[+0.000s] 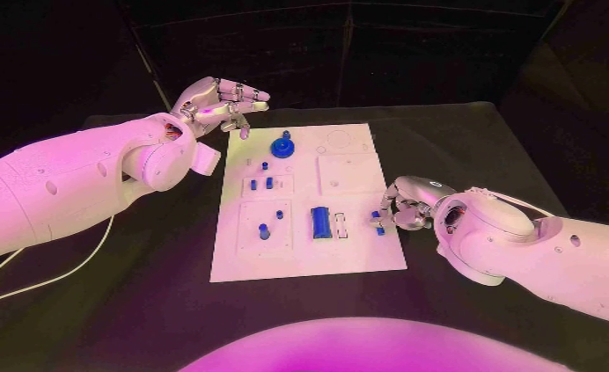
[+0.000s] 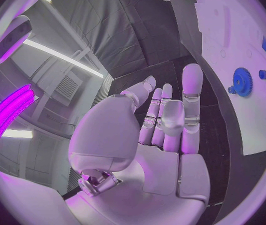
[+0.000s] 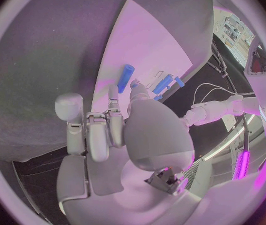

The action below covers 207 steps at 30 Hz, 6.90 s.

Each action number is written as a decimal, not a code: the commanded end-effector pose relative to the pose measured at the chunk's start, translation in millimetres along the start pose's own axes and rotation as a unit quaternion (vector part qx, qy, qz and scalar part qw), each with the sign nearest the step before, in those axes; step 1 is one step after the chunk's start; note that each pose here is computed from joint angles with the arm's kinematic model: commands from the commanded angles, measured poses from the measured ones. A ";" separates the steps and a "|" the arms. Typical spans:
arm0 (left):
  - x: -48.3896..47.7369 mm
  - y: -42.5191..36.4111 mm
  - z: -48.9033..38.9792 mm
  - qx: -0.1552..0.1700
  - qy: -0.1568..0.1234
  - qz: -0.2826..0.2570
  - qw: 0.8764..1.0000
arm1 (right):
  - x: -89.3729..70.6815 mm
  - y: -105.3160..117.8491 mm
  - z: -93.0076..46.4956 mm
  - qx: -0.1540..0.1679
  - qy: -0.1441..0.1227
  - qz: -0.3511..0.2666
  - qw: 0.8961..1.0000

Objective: Assemble the parts on the task board

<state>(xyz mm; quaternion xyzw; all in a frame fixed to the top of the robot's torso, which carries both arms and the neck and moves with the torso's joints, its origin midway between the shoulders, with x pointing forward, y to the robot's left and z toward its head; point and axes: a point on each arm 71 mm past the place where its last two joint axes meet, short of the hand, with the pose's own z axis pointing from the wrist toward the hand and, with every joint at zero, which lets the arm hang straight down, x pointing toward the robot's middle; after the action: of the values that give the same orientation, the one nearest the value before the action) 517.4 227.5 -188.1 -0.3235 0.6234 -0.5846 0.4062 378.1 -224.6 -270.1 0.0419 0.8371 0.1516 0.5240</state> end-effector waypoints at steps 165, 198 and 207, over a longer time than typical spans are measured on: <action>-28.9 38.0 21.3 0.000 -0.162 -0.145 0.976 | -92.1 18.0 148.3 -0.224 -0.106 0.513 0.822; 60.9 28.1 -33.3 -0.021 -0.231 -0.066 0.971 | -69.7 36.8 62.6 -0.108 -0.204 0.587 0.776; 61.0 28.1 -33.4 -0.021 -0.231 -0.066 0.971 | -69.7 36.8 62.6 -0.108 -0.204 0.587 0.776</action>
<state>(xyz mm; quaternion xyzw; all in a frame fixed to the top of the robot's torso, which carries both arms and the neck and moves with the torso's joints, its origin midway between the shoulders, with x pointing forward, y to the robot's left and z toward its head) 461.4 191.6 -228.4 -0.5106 0.5099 -0.5058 0.4727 461.6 -191.0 -226.4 0.4962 0.5111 0.5099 0.4822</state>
